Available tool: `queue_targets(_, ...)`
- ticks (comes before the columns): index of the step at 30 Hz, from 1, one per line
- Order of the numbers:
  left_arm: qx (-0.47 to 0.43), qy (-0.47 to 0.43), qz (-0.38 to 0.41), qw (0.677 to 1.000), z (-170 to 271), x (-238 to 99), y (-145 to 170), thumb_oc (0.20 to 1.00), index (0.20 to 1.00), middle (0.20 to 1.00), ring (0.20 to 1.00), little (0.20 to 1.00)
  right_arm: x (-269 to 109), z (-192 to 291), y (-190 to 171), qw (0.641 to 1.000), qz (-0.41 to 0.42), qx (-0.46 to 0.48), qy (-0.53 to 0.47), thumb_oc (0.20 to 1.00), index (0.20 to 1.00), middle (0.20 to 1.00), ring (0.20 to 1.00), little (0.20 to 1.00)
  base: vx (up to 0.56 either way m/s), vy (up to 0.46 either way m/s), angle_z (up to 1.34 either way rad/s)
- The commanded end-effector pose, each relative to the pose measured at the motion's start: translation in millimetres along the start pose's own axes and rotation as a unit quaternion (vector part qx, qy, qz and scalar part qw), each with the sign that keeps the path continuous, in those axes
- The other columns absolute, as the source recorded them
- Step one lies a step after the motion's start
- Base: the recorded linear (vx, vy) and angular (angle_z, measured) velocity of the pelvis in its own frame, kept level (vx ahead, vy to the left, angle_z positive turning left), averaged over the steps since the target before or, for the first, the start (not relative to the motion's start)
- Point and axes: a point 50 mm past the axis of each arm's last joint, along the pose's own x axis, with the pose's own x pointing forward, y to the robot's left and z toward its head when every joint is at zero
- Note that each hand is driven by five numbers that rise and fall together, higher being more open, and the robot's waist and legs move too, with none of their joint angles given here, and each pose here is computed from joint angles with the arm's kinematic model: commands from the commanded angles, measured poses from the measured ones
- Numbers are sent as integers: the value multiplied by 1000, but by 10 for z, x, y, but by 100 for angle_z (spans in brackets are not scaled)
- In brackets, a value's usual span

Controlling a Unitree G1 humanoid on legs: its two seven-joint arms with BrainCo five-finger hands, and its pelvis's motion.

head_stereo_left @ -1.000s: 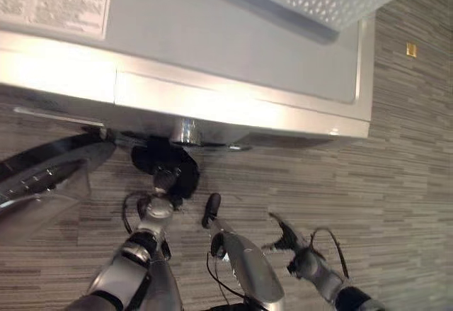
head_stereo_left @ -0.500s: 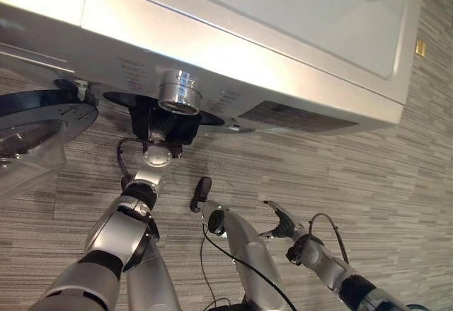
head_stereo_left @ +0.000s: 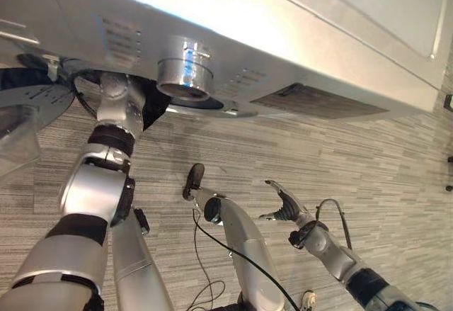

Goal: Grab the laundry basket,head to the washer,open it,put in the laundry and shut it.

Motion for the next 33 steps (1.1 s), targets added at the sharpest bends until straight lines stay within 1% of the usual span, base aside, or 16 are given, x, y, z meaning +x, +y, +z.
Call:
queue_targets(1, -35, -67, 2, 997, 350, 101, 81, 200, 200, 200, 200, 200, -264, -290, 45, 999, 20, -3, 51, 1000, 1000, 1000, 1000, 1000, 59, 19, -9)
queue_targets(10, -279, -132, -134, 942, 1209, -187, -1045, 200, 200, 200, 200, 200, -303, -319, -241, 997, -39, -17, 64, 1000, 1000, 1000, 1000, 1000, 51, 20, 1)
queue_targets(11, -320, -132, -160, 924, 1286, -308, -1224, 200, 200, 200, 200, 200, -292, -305, -282, 996, -51, -18, 65, 1000, 1000, 1000, 1000, 1000, 64, 37, 15)
queue_targets(12, -400, -133, -217, 880, 1391, -621, -1552, 200, 200, 200, 200, 200, -278, -351, -244, 995, -53, -25, 80, 1000, 1000, 1000, 1000, 1000, 63, 38, 15)
queue_targets(18, -478, -191, -245, 822, 1767, -749, -1463, 200, 200, 200, 200, 200, -260, -349, -313, 994, -51, -67, 73, 1000, 1000, 1000, 1000, 1000, 28, 85, -4)
queue_targets(21, -445, -220, -226, 838, 1791, -634, -1273, 200, 200, 200, 200, 200, -283, -415, -317, 992, -52, -74, 88, 1000, 1000, 1000, 1000, 1000, 42, 15, -30)
queue_targets(22, -384, -229, -217, 868, 1737, -569, -1227, 937, 937, 937, 937, 937, -295, -450, -323, 991, -52, -72, 95, 1000, 1000, 1000, 1000, 1000, 19, 14, -15)
queue_targets(23, -318, -227, -216, 895, 1648, -502, -1210, 1000, 1000, 1000, 1000, 1000, -307, -479, -315, 991, -47, -69, 100, 1000, 1000, 1000, 1000, 1000, 10, 23, -7)
queue_targets(24, -232, -211, -217, 925, 1478, -381, -1166, 1000, 1000, 1000, 1000, 1000, -320, -510, -289, 992, -38, -60, 105, 1000, 1000, 1000, 1000, 1000, 1, 16, -13)
queue_targets(25, -231, -211, -217, 925, 1483, -379, -1166, 1000, 1000, 1000, 1000, 1000, -316, -507, -288, 992, -38, -60, 105, 1000, 1000, 1000, 1000, 1000, -5, 48, -20)
queue_targets(26, 113, -201, -238, 944, 1075, -171, -1040, 1000, 1000, 1000, 1000, 1000, -356, -623, -308, 990, -23, -58, 125, 1000, 1000, 1000, 1000, 1000, -1, 51, -21)
queue_targets(27, 238, -175, -239, 925, 875, -98, -957, 1000, 1000, 1000, 1000, 1000, -349, -660, -335, 989, -21, -62, 133, 1000, 1000, 1000, 1000, 1000, -5, 90, -11)
queue_targets(28, 528, -171, -209, 805, 752, 39, -798, 1000, 1000, 1000, 1000, 1000, -314, -728, -360, 986, -9, -75, 150, 1000, 1000, 1000, 1000, 1000, -11, 53, 5)
queue_targets(29, 531, -174, -209, 803, 768, 38, -810, 1000, 1000, 1000, 1000, 1000, -298, -718, -353, 986, -10, -73, 148, 1000, 1000, 1000, 1000, 1000, -11, 64, 11)
queue_targets(30, 710, -186, -194, 650, 607, 73, -688, 1000, 1000, 1000, 1000, 1000, -288, -733, -384, 984, 2, -92, 149, 1000, 1000, 1000, 1000, 1000, -13, 51, 7)
queue_targets(33, 871, -126, -238, 411, -80, -5, -358, 1000, 1000, 1000, 1000, 1000, -168, -643, -399, 986, 17, -111, 125, 1000, 1000, 1000, 1000, 1000, -8, 68, 1)
